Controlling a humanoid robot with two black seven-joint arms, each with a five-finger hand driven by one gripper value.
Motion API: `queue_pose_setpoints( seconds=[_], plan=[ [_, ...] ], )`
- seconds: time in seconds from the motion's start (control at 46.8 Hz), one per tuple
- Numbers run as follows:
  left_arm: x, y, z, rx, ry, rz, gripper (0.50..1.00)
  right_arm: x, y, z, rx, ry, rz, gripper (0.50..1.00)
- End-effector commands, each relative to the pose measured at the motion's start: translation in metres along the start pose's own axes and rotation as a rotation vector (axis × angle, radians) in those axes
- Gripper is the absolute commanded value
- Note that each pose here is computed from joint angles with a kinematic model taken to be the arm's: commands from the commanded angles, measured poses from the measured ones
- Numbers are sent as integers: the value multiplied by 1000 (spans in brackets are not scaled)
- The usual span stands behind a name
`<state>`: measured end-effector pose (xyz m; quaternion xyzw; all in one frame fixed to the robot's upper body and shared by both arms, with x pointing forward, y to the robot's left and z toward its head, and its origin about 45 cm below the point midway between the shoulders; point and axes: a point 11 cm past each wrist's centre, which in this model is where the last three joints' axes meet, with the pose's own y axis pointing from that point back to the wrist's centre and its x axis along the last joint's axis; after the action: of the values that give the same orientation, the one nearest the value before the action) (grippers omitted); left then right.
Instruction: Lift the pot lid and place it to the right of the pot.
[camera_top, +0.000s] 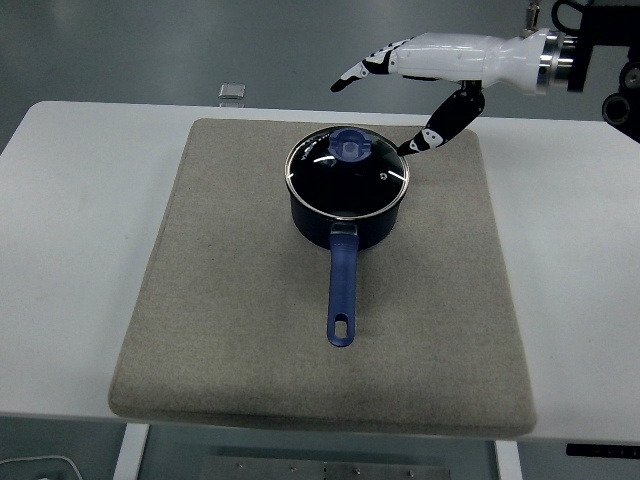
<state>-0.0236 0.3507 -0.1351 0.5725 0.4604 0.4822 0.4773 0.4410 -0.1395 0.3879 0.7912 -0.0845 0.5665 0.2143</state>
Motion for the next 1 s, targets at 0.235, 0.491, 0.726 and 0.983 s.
queue_pose_setpoints(
  seconds=[0.235, 0.491, 0.726, 0.983],
  plan=[
    [1, 0, 0, 0, 0, 2, 1000, -16, -20, 0, 5, 80, -13, 919],
    [1, 0, 0, 0, -1, 2, 1000, -17, -20, 3, -8, 131, -8, 919],
    [1, 0, 0, 0, 0, 3, 1000, -25, -35, 5, -7, 155, -5, 919],
    [1, 0, 0, 0, -1, 3, 1000, -32, -41, 5, -5, 169, 9, 919]
  ],
)
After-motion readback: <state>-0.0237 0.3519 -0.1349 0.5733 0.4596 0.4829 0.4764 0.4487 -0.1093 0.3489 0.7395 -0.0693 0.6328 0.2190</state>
